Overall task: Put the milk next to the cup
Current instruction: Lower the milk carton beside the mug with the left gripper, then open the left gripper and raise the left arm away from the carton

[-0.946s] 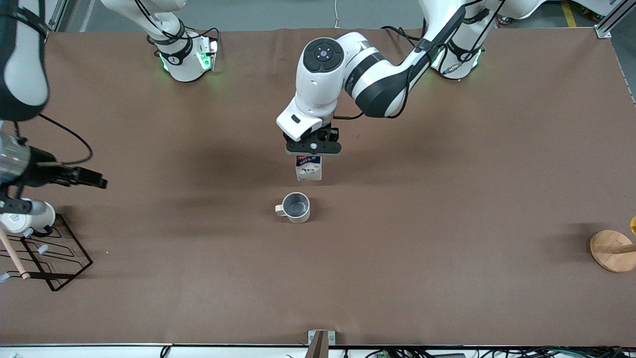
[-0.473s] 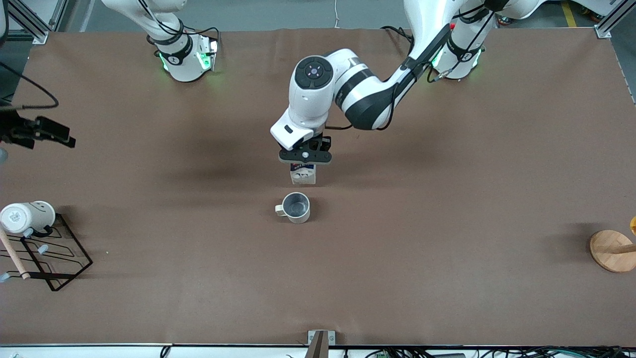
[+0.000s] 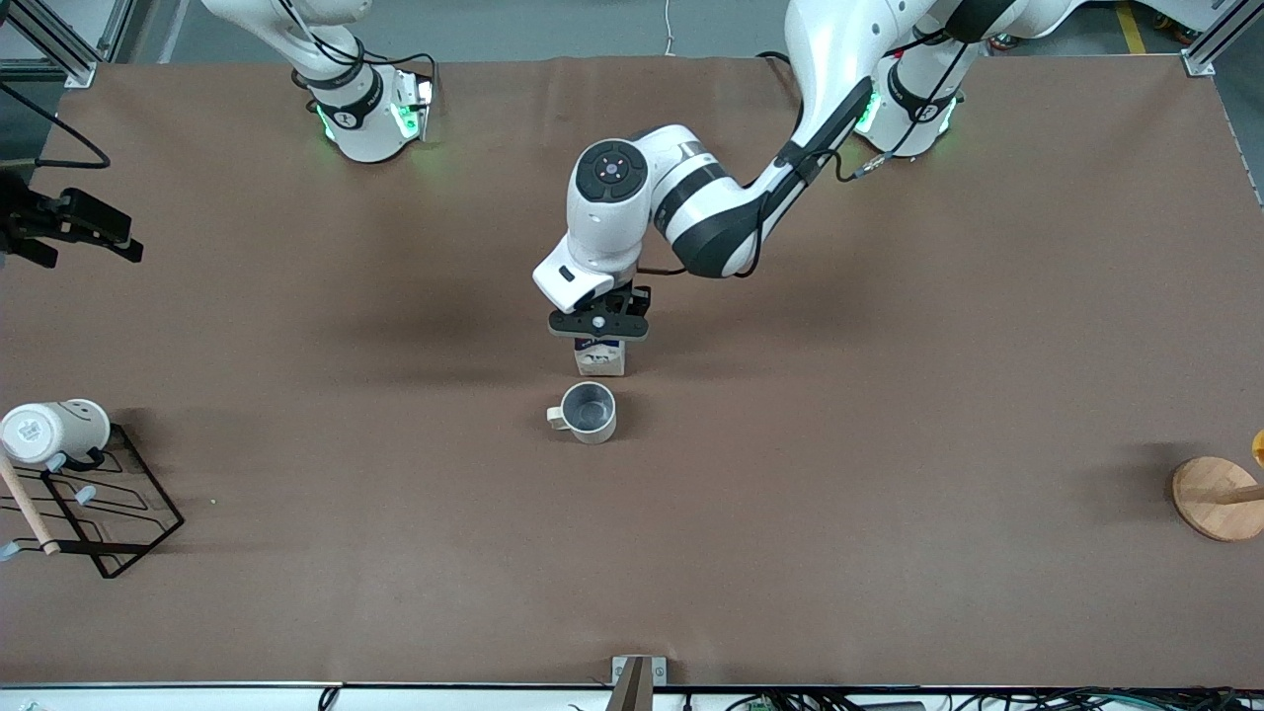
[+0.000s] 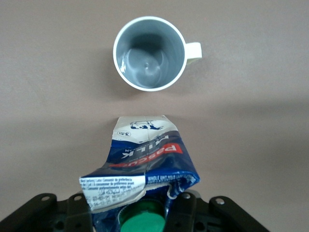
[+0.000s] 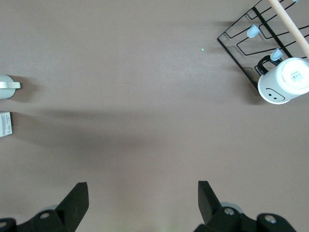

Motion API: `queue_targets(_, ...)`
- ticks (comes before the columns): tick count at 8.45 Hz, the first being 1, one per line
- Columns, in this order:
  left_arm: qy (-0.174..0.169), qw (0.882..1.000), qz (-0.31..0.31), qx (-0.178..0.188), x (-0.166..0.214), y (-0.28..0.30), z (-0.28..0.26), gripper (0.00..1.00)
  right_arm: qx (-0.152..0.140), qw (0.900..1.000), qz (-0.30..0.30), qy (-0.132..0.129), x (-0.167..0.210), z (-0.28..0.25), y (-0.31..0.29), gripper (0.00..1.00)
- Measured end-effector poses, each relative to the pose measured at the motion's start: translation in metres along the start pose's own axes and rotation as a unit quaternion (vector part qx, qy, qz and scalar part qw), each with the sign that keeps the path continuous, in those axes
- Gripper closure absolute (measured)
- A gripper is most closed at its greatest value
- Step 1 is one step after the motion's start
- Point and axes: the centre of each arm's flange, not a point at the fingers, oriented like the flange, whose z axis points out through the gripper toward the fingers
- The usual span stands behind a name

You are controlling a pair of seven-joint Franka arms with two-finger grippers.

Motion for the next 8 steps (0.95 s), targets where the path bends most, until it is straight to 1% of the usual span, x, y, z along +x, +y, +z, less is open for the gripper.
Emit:
queue_targets(2,-0.001,1.0,0.006,0.006,-0.005,0.003,0.009,0.53,-0.001,1.0,-0.001,0.009,0.001,-0.005,0.0,0.0)
queue_targets(4,-0.001,1.0,0.002,0.005,-0.004,0.004,0.011,0.4,-0.002,1.0,0.005,0.017,0.001,-0.012,-0.001,0.0)
queue_targets(5,-0.001,1.0,-0.001,0.005,-0.003,0.004,0.011,0.25,-0.002,1.0,0.017,0.018,0.001,-0.013,0.0,0.0)
queue_targets(7,0.011,1.0,-0.013,-0.006,0.002,0.008,-0.006,0.0,-0.002,0.999,0.028,0.019,0.001,-0.014,0.0,0.0)
queue_targets(8,0.024,0.999,-0.022,-0.014,0.004,0.01,-0.03,0.0,-0.002,0.999,0.029,0.018,0.001,-0.014,0.0,0.0)
